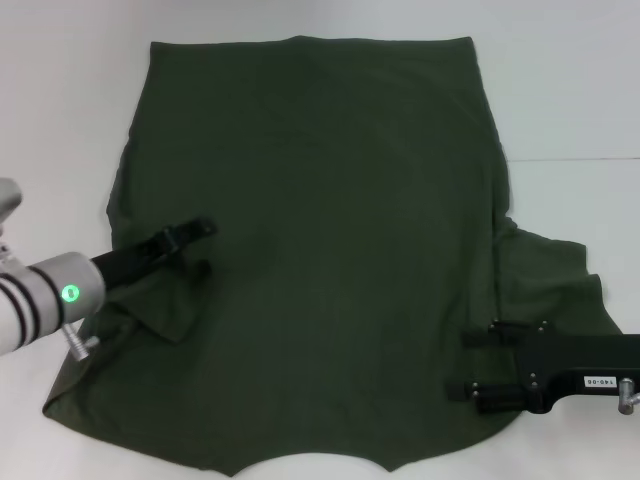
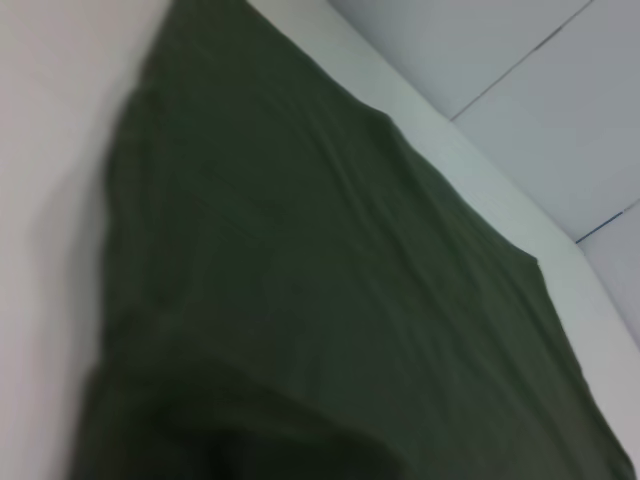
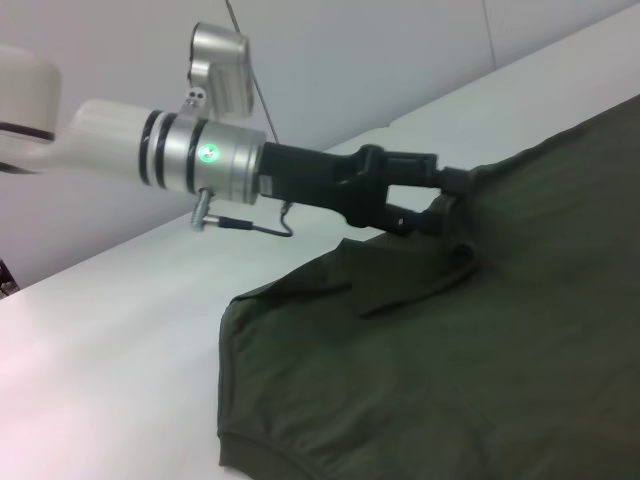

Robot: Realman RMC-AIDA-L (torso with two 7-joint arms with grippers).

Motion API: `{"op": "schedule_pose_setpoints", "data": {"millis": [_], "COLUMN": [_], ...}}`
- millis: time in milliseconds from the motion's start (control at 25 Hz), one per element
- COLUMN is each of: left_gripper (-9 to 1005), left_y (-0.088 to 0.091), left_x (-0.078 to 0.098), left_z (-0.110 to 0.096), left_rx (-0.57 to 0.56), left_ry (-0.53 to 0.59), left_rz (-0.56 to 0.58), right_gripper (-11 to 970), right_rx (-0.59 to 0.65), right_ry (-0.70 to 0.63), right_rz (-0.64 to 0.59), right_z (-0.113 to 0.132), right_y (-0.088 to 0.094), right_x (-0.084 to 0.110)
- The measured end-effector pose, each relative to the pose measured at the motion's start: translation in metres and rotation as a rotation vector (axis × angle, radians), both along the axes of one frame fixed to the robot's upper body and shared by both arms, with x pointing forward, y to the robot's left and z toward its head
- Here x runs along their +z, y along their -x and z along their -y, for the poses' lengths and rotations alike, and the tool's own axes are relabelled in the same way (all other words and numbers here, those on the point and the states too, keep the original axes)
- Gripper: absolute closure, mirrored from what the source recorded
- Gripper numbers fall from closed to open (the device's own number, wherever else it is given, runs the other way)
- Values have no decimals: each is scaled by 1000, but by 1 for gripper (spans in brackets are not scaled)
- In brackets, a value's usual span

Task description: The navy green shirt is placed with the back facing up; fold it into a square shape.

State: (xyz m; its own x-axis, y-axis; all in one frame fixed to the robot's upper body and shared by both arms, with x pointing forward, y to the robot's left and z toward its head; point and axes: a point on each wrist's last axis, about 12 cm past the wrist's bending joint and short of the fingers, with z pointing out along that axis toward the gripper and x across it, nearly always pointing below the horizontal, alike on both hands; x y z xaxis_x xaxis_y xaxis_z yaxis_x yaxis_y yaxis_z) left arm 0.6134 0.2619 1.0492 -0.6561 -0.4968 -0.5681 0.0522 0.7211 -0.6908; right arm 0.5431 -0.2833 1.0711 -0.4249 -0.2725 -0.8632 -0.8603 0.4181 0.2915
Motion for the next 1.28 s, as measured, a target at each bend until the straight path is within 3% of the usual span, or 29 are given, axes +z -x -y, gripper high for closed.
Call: {"op": "schedule_pose_setpoints", "data": {"millis": [320, 440, 680, 800, 920, 1080, 1280], "left_gripper": [88, 88, 88, 88, 88, 88, 88], "left_y": [-32, -35, -11, 10, 28, 42, 48], "left_x": [31, 36, 27, 25, 21, 12, 2], "left_z": [38, 43, -2, -33, -50, -60, -59], "left_rx": [43, 26, 4, -21, -59, -93, -157], "left_ry": [75, 70, 58, 20, -38, -80, -155], "left_rz": [149, 186, 208, 250, 241, 204, 154], "right_gripper": [31, 32, 31, 31, 32, 32, 32], "right_rx": [-8, -10, -14, -12, -7, -4, -1], "right_ry": [1, 1, 2, 2, 2, 3, 3], "right_rz": [-1, -3, -4, -3, -3, -1, 1], "right_z": [2, 3, 3, 2, 0, 0, -1], "right_y": [3, 3, 2, 2, 1, 0, 0], "right_x": [-2, -2, -2, -2, -2, -1, -1]}}
